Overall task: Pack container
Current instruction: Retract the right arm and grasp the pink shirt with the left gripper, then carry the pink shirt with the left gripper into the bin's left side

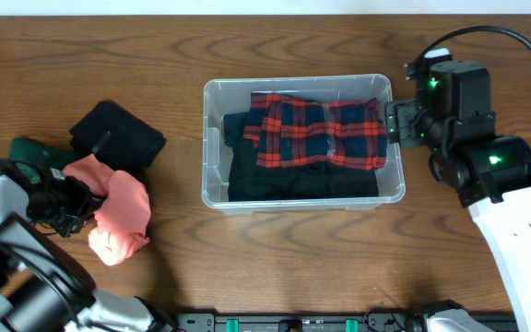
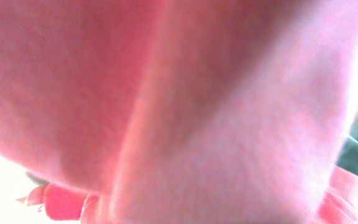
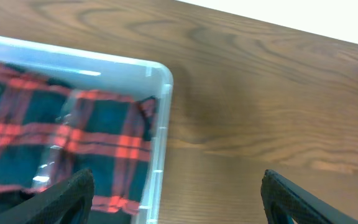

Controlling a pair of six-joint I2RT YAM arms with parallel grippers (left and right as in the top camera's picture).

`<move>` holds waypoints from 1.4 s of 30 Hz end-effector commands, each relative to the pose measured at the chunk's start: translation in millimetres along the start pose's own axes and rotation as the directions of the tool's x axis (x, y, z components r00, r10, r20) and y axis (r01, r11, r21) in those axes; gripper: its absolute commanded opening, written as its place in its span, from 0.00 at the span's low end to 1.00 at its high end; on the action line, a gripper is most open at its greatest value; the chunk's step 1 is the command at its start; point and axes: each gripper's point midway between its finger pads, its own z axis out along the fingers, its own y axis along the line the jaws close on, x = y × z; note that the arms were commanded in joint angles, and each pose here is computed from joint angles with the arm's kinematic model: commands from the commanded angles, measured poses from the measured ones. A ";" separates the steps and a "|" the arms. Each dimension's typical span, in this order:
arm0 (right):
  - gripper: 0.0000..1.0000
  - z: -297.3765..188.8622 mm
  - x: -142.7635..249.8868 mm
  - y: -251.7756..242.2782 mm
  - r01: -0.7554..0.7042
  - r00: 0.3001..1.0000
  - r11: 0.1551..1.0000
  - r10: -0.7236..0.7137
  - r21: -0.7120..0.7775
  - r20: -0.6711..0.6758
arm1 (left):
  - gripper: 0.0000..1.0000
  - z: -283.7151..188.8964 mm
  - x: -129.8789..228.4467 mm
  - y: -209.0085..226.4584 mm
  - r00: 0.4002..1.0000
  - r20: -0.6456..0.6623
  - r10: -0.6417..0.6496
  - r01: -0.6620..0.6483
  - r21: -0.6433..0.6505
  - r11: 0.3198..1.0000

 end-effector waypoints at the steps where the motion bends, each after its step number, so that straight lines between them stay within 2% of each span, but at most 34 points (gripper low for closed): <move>1: 0.85 -4.0 -0.9 -28.4 -0.111 0.994 0.991 0.109 0.072 0.018 | 0.06 -47.0 7.3 -51.9 0.978 0.135 0.157 -0.170 0.095 0.981; 5: 0.85 -7.2 0.8 -53.6 -0.165 0.986 0.979 0.162 0.121 0.030 | 0.06 -84.2 33.4 -100.4 0.904 0.270 0.331 -0.366 0.091 0.926; 7: 0.85 -9.3 4.2 -70.9 -0.199 0.980 0.968 0.197 0.154 0.032 | 0.06 -104.9 64.1 -144.5 0.805 0.348 0.481 -0.540 0.091 0.837; 11: 0.85 -9.4 8.8 -85.5 -0.241 0.970 0.953 0.240 0.181 0.030 | 0.06 -119.3 112.7 -208.0 0.656 0.424 0.625 -0.727 0.131 0.674; 15: 0.85 -9.5 13.0 -88.7 -0.246 0.969 0.951 0.247 0.190 0.016 | 0.06 -115.5 164.5 -267.4 0.553 0.452 0.700 -0.830 0.218 0.514; 21: 0.85 -9.4 15.7 -88.2 -0.250 0.967 0.949 0.253 0.190 0.006 | 0.06 -73.7 225.1 -322.2 0.473 0.422 0.773 -0.877 0.305 0.371; 23: 0.85 -9.5 15.8 -88.2 -0.250 0.967 0.949 0.253 0.190 0.006 | 0.06 -50.5 235.7 -324.9 0.472 0.366 0.802 -0.873 0.319 0.368; 29: 0.85 -9.3 16.4 -87.5 -0.249 0.967 0.950 0.253 0.187 0.003 | 0.06 19.2 232.5 -284.1 0.526 0.091 0.846 -0.832 0.261 0.489; 34: 0.85 -9.2 16.4 -87.5 -0.249 0.967 0.950 0.253 0.188 0.003 | 0.06 47.8 228.9 -253.9 0.540 -0.058 0.839 -0.817 0.200 0.540; 35: 0.85 -9.2 16.4 -87.5 -0.249 0.967 0.950 0.253 0.188 0.003 | 0.08 50.4 226.8 -252.3 0.545 -0.067 0.836 -0.814 0.196 0.547; 36: 0.85 -9.2 16.4 -87.5 -0.249 0.967 0.950 0.253 0.188 0.003 | 0.30 52.8 224.6 -251.1 0.547 -0.071 0.834 -0.813 0.190 0.550; 38: 0.84 -9.2 16.7 -87.5 -0.249 0.967 0.950 0.253 0.188 0.001 | 0.66 54.1 214.5 -248.7 0.559 -0.060 0.827 -0.814 0.155 0.560; 39: 0.84 -9.1 16.9 -87.4 -0.249 0.967 0.950 0.253 0.187 0.001 | 0.76 53.1 209.7 -247.9 0.565 -0.052 0.824 -0.813 0.139 0.566; 42: 0.84 -9.2 17.2 -87.4 -0.248 0.967 0.950 0.253 0.188 0.000 | 0.89 36.9 196.4 -252.5 0.563 -0.010 0.826 -0.821 0.109 0.560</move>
